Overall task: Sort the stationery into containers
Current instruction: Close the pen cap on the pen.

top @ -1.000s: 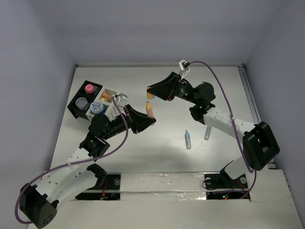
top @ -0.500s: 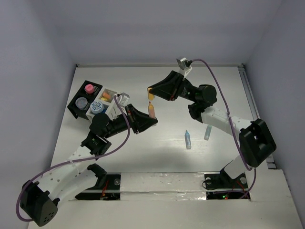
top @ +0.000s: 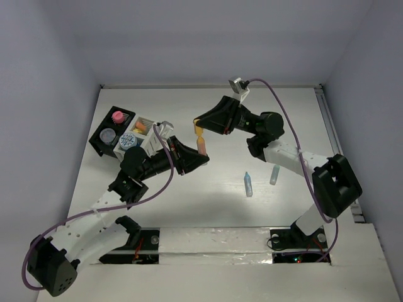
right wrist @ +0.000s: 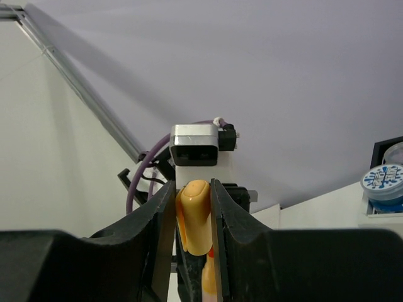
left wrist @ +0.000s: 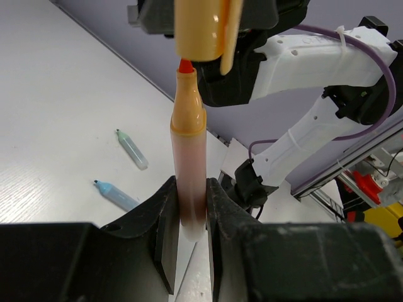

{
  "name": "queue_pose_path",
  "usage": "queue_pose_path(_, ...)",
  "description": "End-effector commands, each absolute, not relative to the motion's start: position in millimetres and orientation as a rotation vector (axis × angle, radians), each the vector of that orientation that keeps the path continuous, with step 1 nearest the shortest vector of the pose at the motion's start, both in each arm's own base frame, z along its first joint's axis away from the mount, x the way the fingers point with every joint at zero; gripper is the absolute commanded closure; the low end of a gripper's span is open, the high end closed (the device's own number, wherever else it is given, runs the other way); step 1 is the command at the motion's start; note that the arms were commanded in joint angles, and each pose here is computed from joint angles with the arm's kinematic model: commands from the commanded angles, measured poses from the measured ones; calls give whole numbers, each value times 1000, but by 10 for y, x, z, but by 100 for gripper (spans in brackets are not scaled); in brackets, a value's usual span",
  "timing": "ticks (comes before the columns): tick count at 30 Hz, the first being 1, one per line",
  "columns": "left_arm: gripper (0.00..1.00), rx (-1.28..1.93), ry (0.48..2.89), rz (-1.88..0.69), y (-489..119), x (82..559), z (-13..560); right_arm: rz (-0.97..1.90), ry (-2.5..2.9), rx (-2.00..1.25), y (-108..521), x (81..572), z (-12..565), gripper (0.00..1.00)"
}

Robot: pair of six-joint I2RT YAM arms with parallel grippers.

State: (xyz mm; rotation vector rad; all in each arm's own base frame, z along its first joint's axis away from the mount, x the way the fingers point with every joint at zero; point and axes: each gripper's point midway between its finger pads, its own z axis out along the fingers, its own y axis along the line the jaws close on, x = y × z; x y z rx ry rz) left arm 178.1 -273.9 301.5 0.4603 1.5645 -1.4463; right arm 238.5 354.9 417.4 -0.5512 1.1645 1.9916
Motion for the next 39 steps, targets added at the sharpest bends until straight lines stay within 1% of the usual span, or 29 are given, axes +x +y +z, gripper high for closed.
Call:
queue_pose_path(1,100,499,1440,-1438,-2715,1763,3377,1985,1028,-626,3467,2273,4374,100)
queue_pose_path(12,100,489,1430,-1417,-2680,1767,3407,2002,1035,-632,3489,2287,4325,100)
queue_pose_path(25,100,476,1409,-1392,-2641,1778,3502,2048,1064,-670,3461,2170,4198,100)
queue_pose_path(39,100,484,1282,-1425,-2623,1718,3870,2154,1028,-779,3400,1908,4052,100)
